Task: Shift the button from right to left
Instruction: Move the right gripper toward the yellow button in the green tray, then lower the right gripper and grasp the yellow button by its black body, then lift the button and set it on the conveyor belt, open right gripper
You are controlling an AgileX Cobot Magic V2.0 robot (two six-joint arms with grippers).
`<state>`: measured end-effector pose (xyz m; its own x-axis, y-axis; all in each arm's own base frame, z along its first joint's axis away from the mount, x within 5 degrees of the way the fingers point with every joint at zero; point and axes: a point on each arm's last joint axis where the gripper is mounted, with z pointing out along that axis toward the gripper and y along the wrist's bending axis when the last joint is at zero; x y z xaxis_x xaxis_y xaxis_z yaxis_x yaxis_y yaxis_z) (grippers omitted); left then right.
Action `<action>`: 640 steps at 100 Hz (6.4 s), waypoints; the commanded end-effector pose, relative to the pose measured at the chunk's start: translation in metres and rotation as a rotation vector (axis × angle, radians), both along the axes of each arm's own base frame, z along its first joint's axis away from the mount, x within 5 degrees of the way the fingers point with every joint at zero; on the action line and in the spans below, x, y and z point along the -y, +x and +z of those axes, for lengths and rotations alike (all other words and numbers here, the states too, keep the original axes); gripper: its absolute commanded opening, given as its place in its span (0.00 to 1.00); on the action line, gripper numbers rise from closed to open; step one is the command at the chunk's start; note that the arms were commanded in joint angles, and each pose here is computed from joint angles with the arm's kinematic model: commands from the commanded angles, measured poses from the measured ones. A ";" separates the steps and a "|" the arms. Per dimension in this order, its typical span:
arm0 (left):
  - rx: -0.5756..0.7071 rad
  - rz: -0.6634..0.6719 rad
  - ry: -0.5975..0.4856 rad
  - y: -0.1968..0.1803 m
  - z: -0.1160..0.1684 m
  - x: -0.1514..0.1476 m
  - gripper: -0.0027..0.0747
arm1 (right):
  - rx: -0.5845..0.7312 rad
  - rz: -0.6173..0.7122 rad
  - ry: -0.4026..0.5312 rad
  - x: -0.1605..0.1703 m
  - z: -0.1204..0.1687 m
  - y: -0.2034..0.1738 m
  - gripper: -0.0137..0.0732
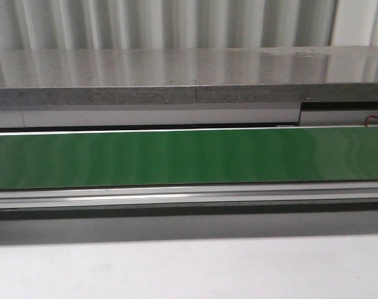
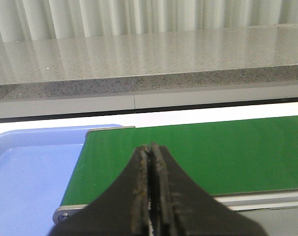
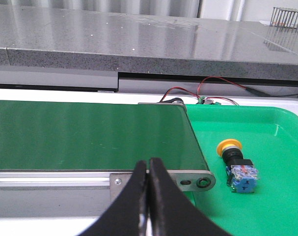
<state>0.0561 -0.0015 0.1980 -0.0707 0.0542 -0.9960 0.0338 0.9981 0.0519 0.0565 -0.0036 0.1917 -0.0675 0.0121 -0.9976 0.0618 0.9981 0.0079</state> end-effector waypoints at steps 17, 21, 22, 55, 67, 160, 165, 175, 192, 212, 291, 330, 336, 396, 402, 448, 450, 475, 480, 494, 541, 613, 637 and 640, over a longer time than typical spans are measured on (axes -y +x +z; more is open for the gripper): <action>0.068 -0.004 -0.022 -0.001 -0.005 0.000 0.01 | 0.120 -0.005 -0.021 0.000 0.016 -0.002 0.08; 0.068 -0.004 -0.022 -0.001 -0.005 0.000 0.01 | 0.123 -0.005 -0.021 0.000 0.016 -0.002 0.08; 0.068 -0.004 -0.022 -0.001 -0.005 0.000 0.01 | 0.123 -0.005 -0.021 0.000 0.016 -0.002 0.08; 0.068 -0.004 -0.022 -0.001 -0.005 0.000 0.01 | 0.122 -0.006 -0.030 0.000 0.016 -0.002 0.08; 0.068 -0.004 -0.022 -0.001 -0.005 0.000 0.01 | 0.172 -0.004 -0.033 0.000 0.021 -0.003 0.08; 0.068 -0.004 -0.022 -0.001 -0.005 0.000 0.01 | -0.433 -0.005 0.058 0.004 0.113 0.078 0.09; 0.068 -0.004 -0.022 -0.001 -0.005 0.000 0.01 | -0.471 -0.005 0.061 0.005 0.116 0.086 0.10; 0.068 -0.004 -0.022 -0.001 -0.005 0.000 0.01 | -0.563 -0.005 0.066 0.006 0.116 0.100 0.23; 0.068 -0.004 -0.022 -0.001 -0.005 0.000 0.01 | -0.679 -0.006 0.073 0.007 0.116 0.121 0.63; 0.068 -0.004 -0.022 -0.001 -0.005 0.000 0.01 | -0.744 -0.011 0.073 0.009 0.120 0.135 0.77; 0.068 -0.004 -0.022 -0.001 -0.005 0.000 0.01 | -0.986 -0.365 0.254 0.119 0.089 0.197 0.77; 0.068 -0.004 -0.022 -0.001 -0.005 0.000 0.01 | -1.176 -0.309 0.245 0.142 0.049 0.246 0.77; 0.068 -0.004 -0.022 -0.001 -0.005 0.000 0.01 | -1.195 -0.289 0.225 0.145 0.043 0.252 0.77; 0.068 -0.004 -0.022 -0.001 -0.005 0.000 0.01 | -1.253 -0.266 0.222 0.163 0.001 0.290 0.70; 0.068 -0.004 -0.022 -0.001 -0.005 0.000 0.01 | -1.255 -0.265 0.223 0.163 0.000 0.290 0.58; 0.068 -0.004 -0.022 -0.001 -0.005 0.000 0.01 | -1.199 -0.273 0.209 0.161 0.019 0.287 0.33; 0.068 -0.004 -0.022 -0.001 -0.005 0.000 0.01 | -1.187 -0.276 0.208 0.161 0.024 0.286 0.33; 0.068 -0.004 -0.022 -0.001 -0.005 0.000 0.01 | -1.087 -0.274 0.225 0.146 0.080 0.265 0.33; 0.068 -0.004 -0.022 -0.001 -0.005 0.000 0.01 | -1.091 -0.268 0.223 0.141 0.090 0.259 0.33; 0.068 -0.004 -0.022 -0.001 -0.005 0.000 0.01 | -1.075 -0.239 0.221 0.123 0.115 0.246 0.33; 0.068 -0.004 -0.022 -0.001 -0.005 0.000 0.01 | -1.164 -0.044 0.210 0.023 0.123 0.252 0.33; 0.068 -0.004 -0.022 -0.001 -0.005 0.000 0.01 | -1.300 -0.057 0.249 0.005 0.066 0.283 0.42; 0.068 -0.004 -0.022 -0.001 -0.005 0.000 0.01 | -1.255 -0.054 0.249 0.005 0.072 0.283 0.79; 0.068 -0.004 -0.022 -0.001 -0.005 0.000 0.01 | -1.238 -0.053 0.248 0.005 0.076 0.283 0.79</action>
